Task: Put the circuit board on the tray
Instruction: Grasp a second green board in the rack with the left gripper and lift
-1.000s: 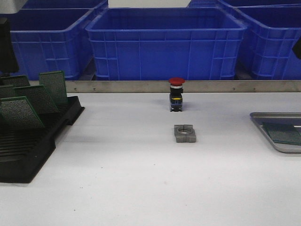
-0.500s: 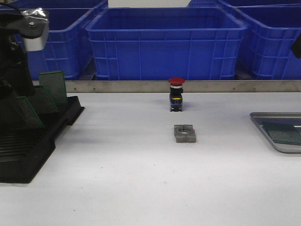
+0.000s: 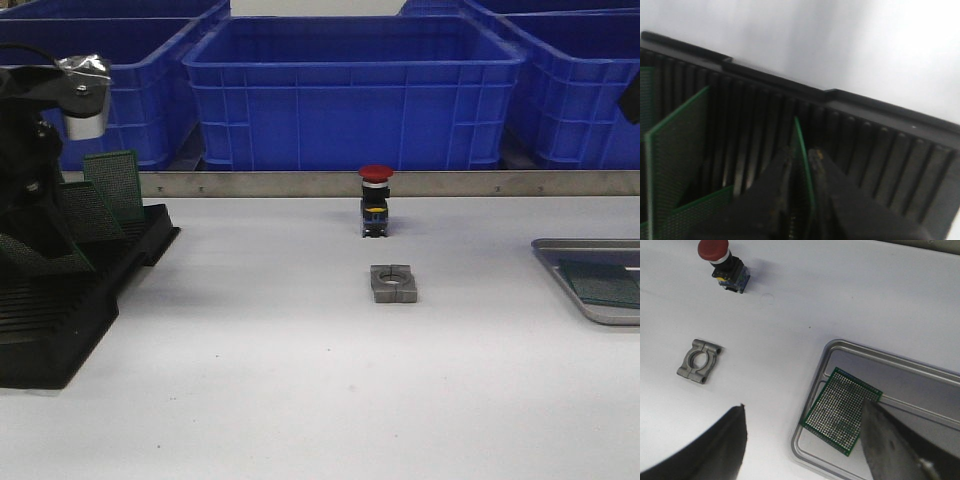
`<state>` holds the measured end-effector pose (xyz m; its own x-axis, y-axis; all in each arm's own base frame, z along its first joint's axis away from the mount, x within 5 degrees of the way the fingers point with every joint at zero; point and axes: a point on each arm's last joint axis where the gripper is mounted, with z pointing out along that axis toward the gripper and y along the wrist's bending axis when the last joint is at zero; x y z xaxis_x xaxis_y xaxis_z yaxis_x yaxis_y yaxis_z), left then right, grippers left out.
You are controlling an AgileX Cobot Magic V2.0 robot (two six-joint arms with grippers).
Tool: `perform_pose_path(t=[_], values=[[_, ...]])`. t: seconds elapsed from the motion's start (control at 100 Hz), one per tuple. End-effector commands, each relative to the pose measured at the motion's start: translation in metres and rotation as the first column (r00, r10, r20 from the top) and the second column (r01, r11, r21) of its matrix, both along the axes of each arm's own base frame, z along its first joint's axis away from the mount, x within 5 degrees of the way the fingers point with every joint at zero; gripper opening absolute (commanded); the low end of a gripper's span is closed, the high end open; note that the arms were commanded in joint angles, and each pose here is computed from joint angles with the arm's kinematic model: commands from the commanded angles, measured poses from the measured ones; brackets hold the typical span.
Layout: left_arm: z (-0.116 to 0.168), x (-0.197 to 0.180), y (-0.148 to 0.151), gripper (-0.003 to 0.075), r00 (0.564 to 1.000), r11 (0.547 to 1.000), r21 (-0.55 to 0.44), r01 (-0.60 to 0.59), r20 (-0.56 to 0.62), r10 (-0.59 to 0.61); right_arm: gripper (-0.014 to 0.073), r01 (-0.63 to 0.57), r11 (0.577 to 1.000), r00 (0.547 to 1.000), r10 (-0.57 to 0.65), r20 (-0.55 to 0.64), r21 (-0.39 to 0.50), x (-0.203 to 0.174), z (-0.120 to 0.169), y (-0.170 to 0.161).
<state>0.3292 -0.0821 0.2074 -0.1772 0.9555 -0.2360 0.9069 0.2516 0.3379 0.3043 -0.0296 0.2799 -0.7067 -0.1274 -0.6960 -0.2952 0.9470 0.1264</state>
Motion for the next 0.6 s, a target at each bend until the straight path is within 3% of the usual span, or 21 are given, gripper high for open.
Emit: perform_pose_path(t=[0.0, 0.34, 0.47, 0.59], values=[[0.020, 0.002, 0.000, -0.0020, 0.998, 0.999, -0.037, -0.026, 0.057, 0.028, 0.0507, 0.021, 1.000, 0.996, -0.022, 0.086, 0.011, -0.002, 0.023, 0.000], [0.045, -0.009, 0.002, -0.0020, 0.994, 0.998, -0.051, -0.021, 0.110, 0.026, 0.0507, 0.000, 0.999, 0.997, -0.002, 0.078, 0.032, -0.005, 0.025, 0.004], [0.067, -0.019, 0.003, -0.0020, 0.985, 0.996, -0.087, -0.024, 0.166, 0.038, 0.0507, -0.092, 0.996, 0.987, 0.090, 0.136, 0.003, -0.011, 0.037, 0.020], [0.089, -0.032, -0.004, -0.0020, 0.980, 0.974, -0.225, -0.030, 0.183, 0.073, 0.0507, -0.249, 0.966, 0.942, 0.258, 0.213, -0.068, -0.018, 0.049, 0.050]])
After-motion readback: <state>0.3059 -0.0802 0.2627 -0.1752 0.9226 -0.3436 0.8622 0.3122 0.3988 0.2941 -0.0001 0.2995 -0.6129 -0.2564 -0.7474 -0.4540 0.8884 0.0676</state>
